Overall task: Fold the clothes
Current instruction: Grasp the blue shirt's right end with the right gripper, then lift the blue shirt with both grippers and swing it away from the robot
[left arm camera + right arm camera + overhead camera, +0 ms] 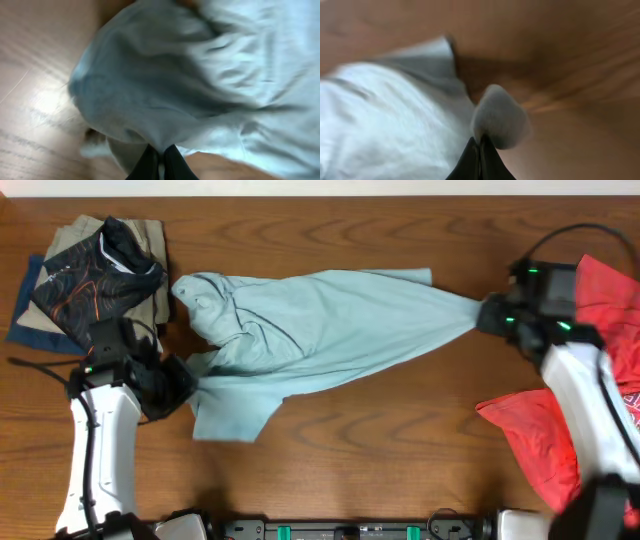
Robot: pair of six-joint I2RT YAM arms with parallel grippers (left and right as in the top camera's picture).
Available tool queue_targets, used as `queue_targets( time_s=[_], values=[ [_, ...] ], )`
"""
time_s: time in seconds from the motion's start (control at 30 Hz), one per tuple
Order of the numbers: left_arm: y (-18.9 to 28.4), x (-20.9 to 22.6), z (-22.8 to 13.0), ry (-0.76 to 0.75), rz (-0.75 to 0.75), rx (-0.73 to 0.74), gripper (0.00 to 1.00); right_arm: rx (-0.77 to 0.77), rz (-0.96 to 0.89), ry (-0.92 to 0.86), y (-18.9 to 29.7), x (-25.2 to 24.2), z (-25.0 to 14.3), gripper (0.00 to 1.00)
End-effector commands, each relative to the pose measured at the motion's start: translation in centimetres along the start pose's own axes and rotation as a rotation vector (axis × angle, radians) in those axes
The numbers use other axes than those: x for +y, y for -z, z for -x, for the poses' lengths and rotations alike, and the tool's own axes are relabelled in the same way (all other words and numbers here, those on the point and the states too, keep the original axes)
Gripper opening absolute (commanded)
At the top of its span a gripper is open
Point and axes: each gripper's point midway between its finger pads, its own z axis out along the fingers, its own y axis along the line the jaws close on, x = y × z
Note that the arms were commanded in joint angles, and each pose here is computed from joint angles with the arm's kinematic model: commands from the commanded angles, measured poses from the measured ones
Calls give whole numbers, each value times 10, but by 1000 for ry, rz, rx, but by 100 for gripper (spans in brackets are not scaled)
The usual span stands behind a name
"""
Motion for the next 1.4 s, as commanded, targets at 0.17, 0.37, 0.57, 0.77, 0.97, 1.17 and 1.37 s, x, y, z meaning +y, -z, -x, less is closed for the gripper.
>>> queue_targets(
  time_s=[0.17, 0.37, 0.57, 0.77, 0.97, 1.17, 1.37],
  values=[
    [84, -66, 23, -188, -148, -177, 6, -182, -19, 9, 94, -5, 25, 1],
    [140, -111, 20, -382, -180, -289, 6, -256, -17, 88, 147, 9, 41, 1],
    [188, -130, 16, -503, -119, -396, 6, -299, -93, 121, 199, 10, 61, 1],
    [245, -152, 14, -558, -172, -518, 6, -448, -149, 123, 262, 15, 94, 1],
    [301, -173, 17, -588, -250, -680, 6, -567, -273, 99, 307, 3, 114, 1],
    [300, -182, 30, -570, -268, -697, 6, -499, -284, 104, 286, -2, 114, 1],
    [250, -190, 61, -549, -211, -583, 6, -307, -241, 138, 213, -4, 117, 1]
  ],
)
